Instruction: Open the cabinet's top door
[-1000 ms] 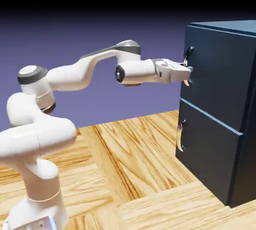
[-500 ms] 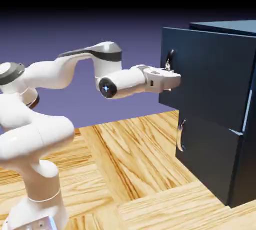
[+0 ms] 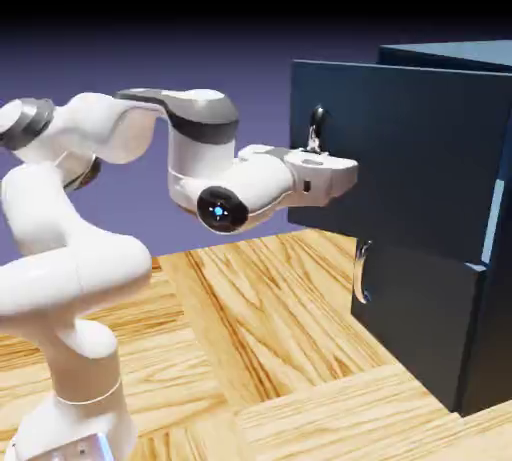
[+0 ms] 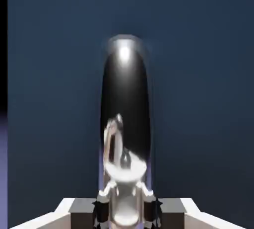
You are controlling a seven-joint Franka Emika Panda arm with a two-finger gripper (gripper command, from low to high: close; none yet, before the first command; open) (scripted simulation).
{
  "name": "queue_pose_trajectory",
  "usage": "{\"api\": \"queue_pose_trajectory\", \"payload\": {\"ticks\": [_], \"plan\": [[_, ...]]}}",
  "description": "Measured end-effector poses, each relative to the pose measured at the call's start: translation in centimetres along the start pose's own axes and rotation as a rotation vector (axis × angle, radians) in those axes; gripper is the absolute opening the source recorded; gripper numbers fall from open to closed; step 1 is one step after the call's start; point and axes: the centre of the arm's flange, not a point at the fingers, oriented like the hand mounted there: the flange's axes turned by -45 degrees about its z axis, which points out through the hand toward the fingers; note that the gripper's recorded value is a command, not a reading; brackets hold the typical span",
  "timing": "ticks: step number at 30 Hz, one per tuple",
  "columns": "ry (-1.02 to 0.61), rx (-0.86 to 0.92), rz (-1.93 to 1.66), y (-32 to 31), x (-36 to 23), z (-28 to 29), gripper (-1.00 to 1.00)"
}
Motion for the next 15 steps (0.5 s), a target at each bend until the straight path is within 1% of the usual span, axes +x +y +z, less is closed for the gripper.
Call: {"api": "queue_pose_trajectory", "payload": {"ticks": [15], "plan": [[0.0, 0.357, 0.0, 6.9, 0.0, -9.3, -1.0]]}}
